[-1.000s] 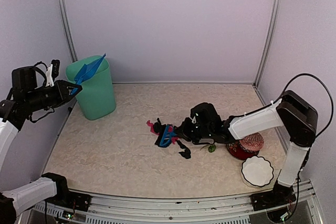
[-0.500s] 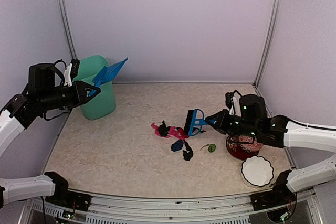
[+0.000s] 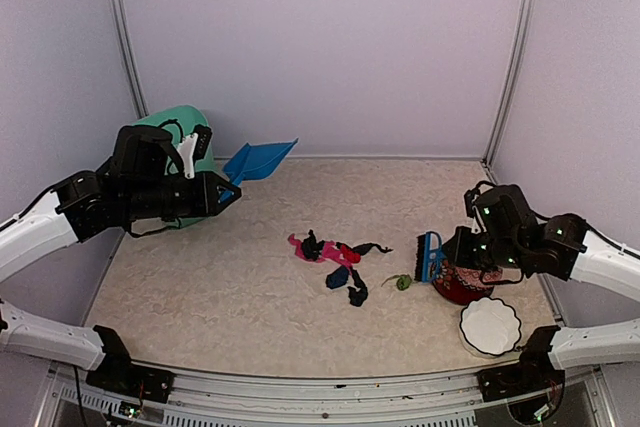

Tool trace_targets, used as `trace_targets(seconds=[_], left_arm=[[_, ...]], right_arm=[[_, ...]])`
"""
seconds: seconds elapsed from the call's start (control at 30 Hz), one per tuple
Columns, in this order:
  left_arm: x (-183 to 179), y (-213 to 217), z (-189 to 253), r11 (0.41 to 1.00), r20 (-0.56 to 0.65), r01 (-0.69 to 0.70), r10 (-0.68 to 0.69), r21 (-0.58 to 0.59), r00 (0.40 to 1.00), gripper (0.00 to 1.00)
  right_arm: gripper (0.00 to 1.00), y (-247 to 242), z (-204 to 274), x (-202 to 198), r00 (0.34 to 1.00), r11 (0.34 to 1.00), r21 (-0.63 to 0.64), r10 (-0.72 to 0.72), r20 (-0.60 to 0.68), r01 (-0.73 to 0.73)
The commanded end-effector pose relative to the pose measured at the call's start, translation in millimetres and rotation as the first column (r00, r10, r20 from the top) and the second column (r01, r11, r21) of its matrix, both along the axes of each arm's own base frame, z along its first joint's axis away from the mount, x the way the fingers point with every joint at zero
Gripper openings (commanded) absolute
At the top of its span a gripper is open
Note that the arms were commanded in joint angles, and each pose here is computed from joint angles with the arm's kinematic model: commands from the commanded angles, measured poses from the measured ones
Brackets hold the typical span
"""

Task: Sweep away the paper scraps from the table
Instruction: Sweep the paper scraps at the center of the board.

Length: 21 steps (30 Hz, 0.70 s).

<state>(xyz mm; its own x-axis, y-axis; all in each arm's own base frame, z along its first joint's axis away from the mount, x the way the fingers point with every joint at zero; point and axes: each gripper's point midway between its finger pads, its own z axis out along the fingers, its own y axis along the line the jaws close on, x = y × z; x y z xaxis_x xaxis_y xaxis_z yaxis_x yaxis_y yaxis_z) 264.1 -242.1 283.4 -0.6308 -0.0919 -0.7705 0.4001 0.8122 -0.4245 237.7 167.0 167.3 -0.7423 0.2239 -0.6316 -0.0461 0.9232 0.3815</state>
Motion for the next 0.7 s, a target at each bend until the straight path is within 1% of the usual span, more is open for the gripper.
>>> trace_targets(seconds=[0.0,0.13,0.23,0.4,0.67], left_arm=[[2.7,-7.3,16.4,1.0,0.064,-0.026,0.025,0.007,0.998,0.0],[-6.1,-16.4,2.6,0.999,0.051,-0.005,0.002,0.046,0.999,0.0],[-13.6,-19.4,-7.0,0.997,0.04,-0.003,-0.001,0.08,0.999,0.0],[-22.8,-24.3,-19.0,0.992,0.026,0.002,-0.006,0.125,1.0,0.0],[-35.1,-31.5,-45.6,0.988,-0.014,0.033,-0.031,0.153,0.999,0.0]], right_arm=[[0.0,-16.2,-20.1,-9.4,0.998,0.996,-0.092,-0.017,-0.065,0.011],[0.0,-2.9,-40.6,-5.0,0.993,0.995,-0.101,0.011,-0.118,-0.023],[0.0,9.9,-49.4,3.0,0.992,0.995,-0.088,0.031,-0.126,-0.042],[0.0,46.6,-56.7,16.9,0.985,0.994,-0.008,0.103,-0.141,-0.105],[0.0,99.1,-41.7,41.5,0.986,0.983,0.121,0.147,-0.079,-0.137]])
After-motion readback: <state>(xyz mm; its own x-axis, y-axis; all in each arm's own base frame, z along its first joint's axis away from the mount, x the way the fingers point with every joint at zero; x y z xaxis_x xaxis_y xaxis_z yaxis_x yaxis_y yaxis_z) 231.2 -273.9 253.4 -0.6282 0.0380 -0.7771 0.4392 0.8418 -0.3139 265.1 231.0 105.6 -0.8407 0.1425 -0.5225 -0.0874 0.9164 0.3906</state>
